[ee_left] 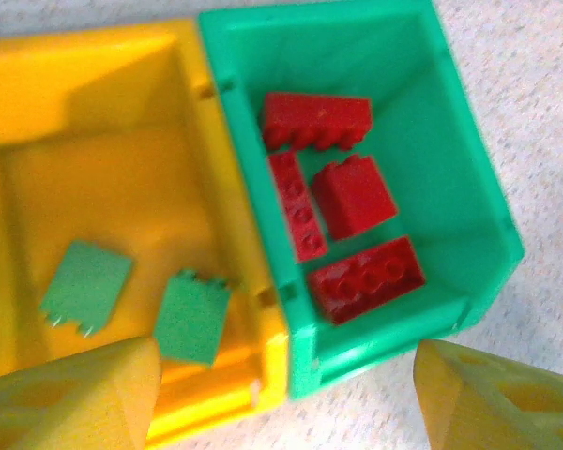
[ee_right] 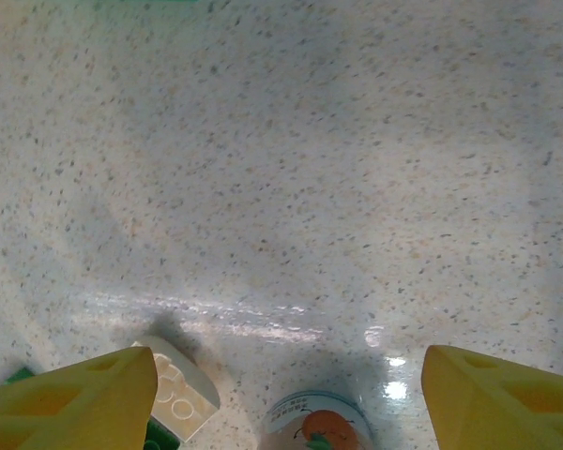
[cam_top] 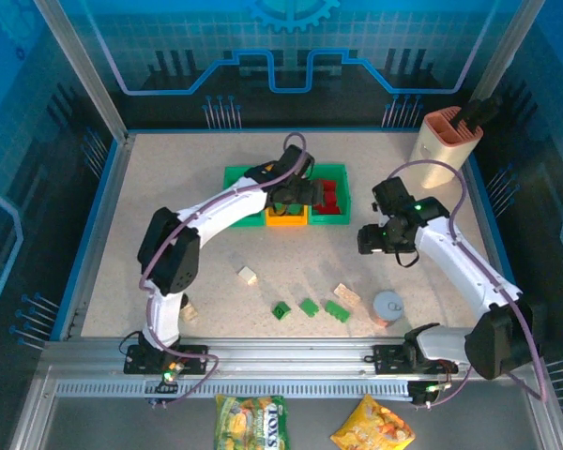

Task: Sort the legos into containers by color
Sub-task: Place the lego in the container, then pick up the lego from the bottom-center of the table.

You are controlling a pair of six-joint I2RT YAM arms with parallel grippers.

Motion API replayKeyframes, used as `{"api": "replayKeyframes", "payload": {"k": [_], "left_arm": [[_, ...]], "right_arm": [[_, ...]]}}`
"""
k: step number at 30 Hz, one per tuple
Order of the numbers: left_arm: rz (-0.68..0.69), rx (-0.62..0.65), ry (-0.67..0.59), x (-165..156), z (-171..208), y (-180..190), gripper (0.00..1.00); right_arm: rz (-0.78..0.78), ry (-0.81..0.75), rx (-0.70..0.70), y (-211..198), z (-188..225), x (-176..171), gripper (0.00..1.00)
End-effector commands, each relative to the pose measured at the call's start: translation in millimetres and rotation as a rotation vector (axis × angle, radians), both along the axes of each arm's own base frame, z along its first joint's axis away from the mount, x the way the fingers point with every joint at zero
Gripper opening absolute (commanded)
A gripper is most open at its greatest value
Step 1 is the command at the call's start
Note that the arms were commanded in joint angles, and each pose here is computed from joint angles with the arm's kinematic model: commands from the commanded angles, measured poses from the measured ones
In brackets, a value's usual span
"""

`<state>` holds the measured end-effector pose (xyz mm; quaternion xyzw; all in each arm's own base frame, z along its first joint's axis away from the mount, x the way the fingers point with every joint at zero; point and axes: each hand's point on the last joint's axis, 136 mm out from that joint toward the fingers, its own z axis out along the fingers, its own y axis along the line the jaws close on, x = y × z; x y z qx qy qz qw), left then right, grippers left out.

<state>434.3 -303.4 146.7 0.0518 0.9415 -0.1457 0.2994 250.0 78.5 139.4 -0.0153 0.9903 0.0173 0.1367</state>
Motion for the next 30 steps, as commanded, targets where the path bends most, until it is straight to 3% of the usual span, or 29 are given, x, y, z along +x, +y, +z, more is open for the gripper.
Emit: {"api": "replayKeyframes", "payload": {"k": [1,17,22,30], "left_arm": [[-0.045,0.021,0.049,-30,17,22,0.72],[0.034,-0.013,0.210,-99,32,139,0.73],[0.076,-0.076,0.220,-109,41,170,0.73],[0.140,-0.059,0.183,-115,39,220,0.74]], "right_arm": [[0.065,0.021,0.001,14,-1,-5,0.75],[0.291,0.159,-0.073,56,-27,-43,0.70],[0.367,0.203,-0.088,72,-33,-58,0.67],[0.477,0.288,-0.157,96,-52,-82,0.63]]}}
